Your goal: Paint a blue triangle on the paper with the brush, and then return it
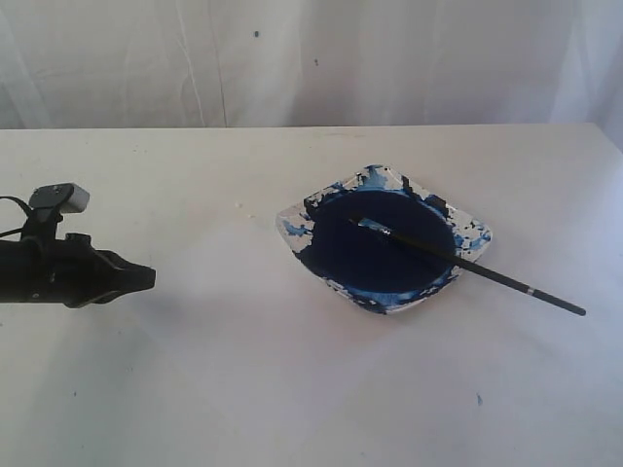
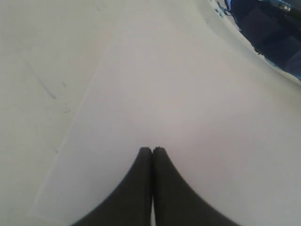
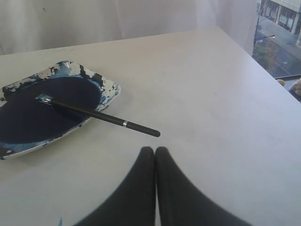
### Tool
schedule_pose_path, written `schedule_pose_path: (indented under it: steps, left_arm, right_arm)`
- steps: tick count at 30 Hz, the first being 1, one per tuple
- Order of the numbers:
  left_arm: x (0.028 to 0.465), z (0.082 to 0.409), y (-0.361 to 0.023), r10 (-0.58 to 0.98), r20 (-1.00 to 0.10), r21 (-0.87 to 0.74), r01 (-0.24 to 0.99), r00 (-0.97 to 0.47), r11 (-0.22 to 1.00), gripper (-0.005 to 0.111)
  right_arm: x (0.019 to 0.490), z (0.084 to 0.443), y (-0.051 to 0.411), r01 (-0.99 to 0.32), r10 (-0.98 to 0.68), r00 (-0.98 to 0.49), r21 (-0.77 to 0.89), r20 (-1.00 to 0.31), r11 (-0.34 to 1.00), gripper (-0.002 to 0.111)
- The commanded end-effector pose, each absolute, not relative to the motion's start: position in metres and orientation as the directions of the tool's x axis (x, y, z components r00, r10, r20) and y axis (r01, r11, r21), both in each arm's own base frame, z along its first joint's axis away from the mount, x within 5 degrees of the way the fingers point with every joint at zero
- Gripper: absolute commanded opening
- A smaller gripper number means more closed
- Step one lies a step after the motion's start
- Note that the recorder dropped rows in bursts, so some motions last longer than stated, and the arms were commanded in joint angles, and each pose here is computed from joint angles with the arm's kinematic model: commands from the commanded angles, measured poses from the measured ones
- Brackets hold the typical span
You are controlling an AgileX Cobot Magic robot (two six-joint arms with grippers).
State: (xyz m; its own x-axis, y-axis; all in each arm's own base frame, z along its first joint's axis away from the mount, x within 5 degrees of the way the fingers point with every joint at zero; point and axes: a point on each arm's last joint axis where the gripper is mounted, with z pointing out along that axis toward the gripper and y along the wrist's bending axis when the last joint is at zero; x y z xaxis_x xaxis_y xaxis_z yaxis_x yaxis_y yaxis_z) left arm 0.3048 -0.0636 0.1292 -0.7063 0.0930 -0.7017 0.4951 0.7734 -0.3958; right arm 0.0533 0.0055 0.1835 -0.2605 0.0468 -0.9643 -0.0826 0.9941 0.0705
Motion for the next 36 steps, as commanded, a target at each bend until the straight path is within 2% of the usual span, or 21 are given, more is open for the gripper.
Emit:
schedule_pose_path:
  steps: [1, 9, 18, 27, 36]
  left_arm:
    - [0.306, 0.132, -0.064, 0.095, -0.723, -0.384, 0.513, -0.684, 0.768, 0.0]
    - [0.31, 0.135, -0.064, 0.1, -0.735, -0.372, 0.523, -0.67, 0.767, 0.0]
    - [0.311, 0.105, -0.064, 0.103, -0.668, -0.415, 0.484, -0.737, 0.77, 0.0]
    - [0.311, 0.091, -0.061, 0.115, -0.629, -0.404, 0.449, -0.769, 0.797, 0.0]
    - [0.323, 0.105, -0.062, 0.079, -0.666, -0.416, 0.457, -0.742, 0.786, 0.0]
  right_arm:
    - [0.053, 0.182, 0.006, -0.085, 0.045, -0.26, 0.069, -0.965, 0.994, 0.0]
    - [0.053, 0.182, 0.006, -0.085, 0.045, -0.26, 0.069, -0.965, 0.994, 0.0]
    - [0.053, 0.182, 0.006, -0.085, 0.045, -0.26, 0.069, -0.965, 0.994, 0.0]
    - [0.053, 0.182, 0.006, -0.085, 0.045, -0.26, 0.069, -0.965, 0.994, 0.0]
    - [0.053, 0.182, 0.006, -0.085, 0.045, -0.26, 0.069, -0.965, 0.994, 0.0]
